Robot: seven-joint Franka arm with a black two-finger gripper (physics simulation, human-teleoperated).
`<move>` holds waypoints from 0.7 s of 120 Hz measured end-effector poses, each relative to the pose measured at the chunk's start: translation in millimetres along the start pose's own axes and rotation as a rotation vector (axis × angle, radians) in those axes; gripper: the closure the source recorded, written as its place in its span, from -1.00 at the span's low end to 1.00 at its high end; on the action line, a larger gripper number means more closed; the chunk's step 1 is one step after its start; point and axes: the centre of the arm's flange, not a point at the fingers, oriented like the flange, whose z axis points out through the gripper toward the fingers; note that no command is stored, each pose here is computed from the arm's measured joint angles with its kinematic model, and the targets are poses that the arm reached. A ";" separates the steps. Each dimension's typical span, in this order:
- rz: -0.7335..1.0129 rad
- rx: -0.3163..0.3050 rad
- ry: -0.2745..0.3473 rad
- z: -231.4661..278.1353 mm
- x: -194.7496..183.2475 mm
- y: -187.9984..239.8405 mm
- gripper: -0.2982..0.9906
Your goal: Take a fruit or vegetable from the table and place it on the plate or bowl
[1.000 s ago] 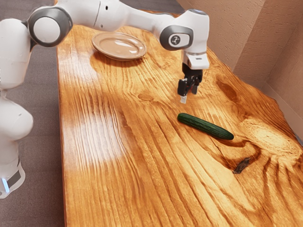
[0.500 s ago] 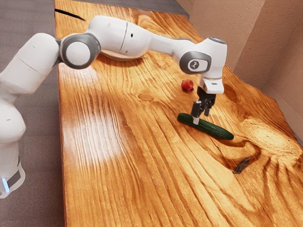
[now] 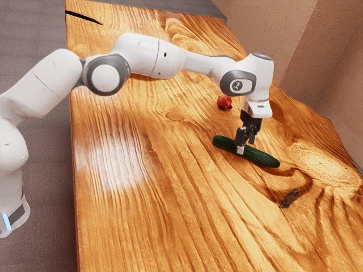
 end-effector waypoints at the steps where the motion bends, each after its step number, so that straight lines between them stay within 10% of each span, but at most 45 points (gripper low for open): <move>1: -0.001 0.000 0.000 0.2 -0.2 -0.5 -0.54; 37: -0.014 0.001 0.009 3.9 -1.5 -3.5 -0.53; 65: -0.025 -0.006 0.007 11.4 -2.6 -4.5 0.12; 84: -0.031 -0.005 0.006 13.2 -2.9 -5.2 0.14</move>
